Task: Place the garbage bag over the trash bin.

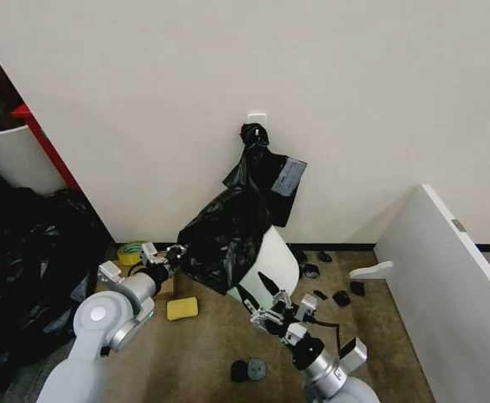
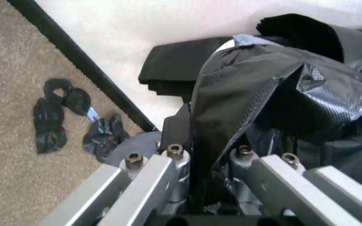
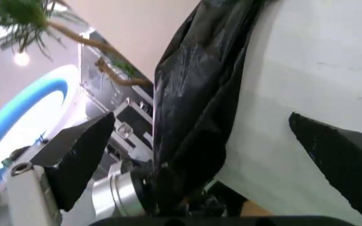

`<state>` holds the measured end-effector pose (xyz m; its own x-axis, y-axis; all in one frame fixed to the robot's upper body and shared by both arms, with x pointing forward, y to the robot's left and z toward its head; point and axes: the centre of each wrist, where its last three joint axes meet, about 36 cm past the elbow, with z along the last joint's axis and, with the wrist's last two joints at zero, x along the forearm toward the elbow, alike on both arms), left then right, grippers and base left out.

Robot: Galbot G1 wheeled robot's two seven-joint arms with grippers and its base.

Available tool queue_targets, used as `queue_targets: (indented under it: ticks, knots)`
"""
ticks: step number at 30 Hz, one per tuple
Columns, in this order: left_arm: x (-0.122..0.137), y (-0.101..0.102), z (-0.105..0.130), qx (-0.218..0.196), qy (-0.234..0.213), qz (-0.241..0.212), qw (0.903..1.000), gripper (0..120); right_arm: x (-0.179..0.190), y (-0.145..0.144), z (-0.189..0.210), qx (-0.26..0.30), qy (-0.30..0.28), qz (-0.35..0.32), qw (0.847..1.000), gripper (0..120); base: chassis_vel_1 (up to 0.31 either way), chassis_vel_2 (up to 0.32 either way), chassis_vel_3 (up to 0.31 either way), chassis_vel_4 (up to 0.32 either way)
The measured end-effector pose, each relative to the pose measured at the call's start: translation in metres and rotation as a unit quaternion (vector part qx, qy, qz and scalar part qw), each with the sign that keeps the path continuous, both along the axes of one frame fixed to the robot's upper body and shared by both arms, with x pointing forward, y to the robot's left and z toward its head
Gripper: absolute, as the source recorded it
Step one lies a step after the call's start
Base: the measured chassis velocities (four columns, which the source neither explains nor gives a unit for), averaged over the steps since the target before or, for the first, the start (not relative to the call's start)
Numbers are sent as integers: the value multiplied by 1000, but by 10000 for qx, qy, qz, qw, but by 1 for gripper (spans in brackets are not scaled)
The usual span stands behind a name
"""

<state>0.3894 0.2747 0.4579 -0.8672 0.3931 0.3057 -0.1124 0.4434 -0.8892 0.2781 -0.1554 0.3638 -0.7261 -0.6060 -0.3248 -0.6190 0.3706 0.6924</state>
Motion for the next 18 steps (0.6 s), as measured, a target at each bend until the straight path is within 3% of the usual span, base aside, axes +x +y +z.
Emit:
queue_targets:
  ticks: [7,18]
  knots:
    - [-5,-5,0,104,-59,-23,9999,4,10,0,5,453,-36,48,9990,99,0,0,0,0]
    - [-9,-8,-3,268,-104,60,9996,4,15,-7,3,488,-330,170,9981,59,0,0,0,0]
